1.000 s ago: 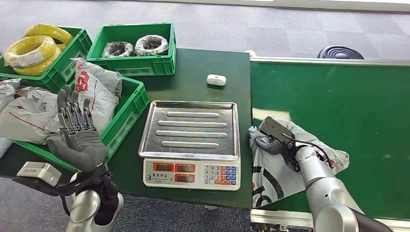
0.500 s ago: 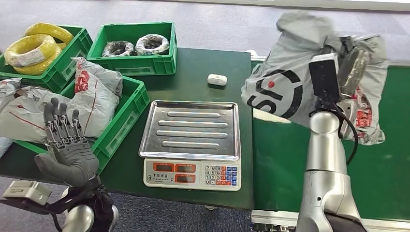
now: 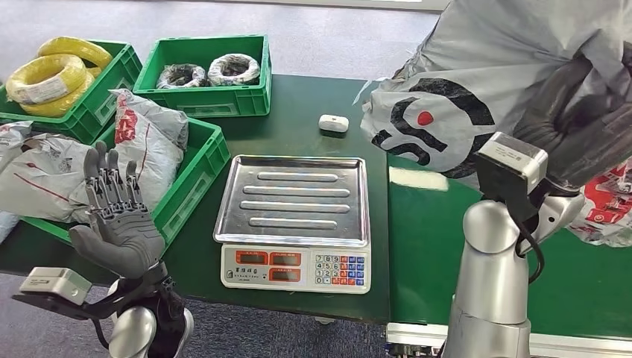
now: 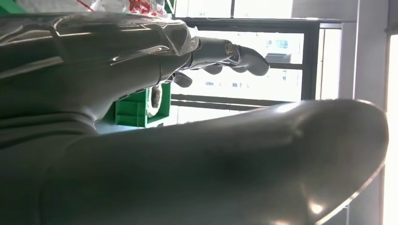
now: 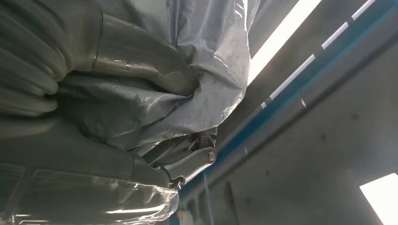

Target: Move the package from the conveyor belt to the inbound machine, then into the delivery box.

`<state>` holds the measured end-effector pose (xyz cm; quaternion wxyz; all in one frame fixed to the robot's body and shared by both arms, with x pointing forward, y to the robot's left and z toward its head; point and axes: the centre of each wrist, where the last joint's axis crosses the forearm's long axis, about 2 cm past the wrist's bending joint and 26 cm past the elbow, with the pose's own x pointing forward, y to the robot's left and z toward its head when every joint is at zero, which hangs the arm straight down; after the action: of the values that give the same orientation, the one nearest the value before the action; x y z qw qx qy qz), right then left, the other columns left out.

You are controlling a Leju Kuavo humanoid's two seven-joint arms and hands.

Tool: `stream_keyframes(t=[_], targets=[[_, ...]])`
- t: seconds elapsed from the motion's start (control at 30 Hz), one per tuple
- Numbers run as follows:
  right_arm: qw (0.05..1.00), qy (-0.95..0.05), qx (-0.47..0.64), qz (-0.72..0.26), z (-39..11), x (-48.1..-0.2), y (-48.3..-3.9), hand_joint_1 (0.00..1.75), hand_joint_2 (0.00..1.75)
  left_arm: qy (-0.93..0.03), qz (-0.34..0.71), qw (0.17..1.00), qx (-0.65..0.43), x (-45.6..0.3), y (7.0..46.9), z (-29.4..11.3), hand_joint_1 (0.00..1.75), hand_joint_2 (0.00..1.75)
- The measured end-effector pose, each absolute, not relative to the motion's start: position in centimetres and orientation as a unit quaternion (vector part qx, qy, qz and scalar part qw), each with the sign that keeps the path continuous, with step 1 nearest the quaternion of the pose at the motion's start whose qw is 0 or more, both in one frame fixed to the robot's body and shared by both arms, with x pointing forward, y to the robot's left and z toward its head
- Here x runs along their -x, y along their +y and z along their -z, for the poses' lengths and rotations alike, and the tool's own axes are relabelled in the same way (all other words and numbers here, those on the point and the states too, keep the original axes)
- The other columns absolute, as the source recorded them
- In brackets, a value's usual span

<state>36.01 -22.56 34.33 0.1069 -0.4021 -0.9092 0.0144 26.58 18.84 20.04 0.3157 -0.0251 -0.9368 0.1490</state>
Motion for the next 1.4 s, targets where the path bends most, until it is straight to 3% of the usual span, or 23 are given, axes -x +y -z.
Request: stream_keyframes(t=[0.2, 0.4, 1.03, 1.2, 1.4], targets=[[0.128, -0.922, 0.287, -0.229, -34.7, -37.9, -14.1, 1.71, 1.75, -0.939, -0.137, 0.310, 0.062, -28.4, 17.5, -20.9, 0.00, 0.00], [0.140, -0.906, 0.263, -0.301, -33.2, -39.7, -9.7, 1.71, 1.75, -0.936, -0.130, 0.320, 0.073, -28.8, 16.5, -20.6, 0.00, 0.00], [0.210, -0.866, 0.286, -0.351, -31.1, -42.8, -8.7, 1.75, 1.75, -0.933, -0.122, 0.328, 0.082, -28.9, 16.0, -20.2, 0.00, 0.00], [0.254, -0.849, 0.286, -0.365, -29.3, -43.9, -8.9, 1.63, 1.75, -0.934, -0.120, 0.324, 0.086, -28.8, 15.9, -20.5, 0.00, 0.00], [0.297, -0.834, 0.281, -0.372, -27.5, -44.2, -9.4, 1.62, 1.75, -0.936, -0.118, 0.321, 0.090, -28.8, 15.9, -20.6, 0.00, 0.00]])
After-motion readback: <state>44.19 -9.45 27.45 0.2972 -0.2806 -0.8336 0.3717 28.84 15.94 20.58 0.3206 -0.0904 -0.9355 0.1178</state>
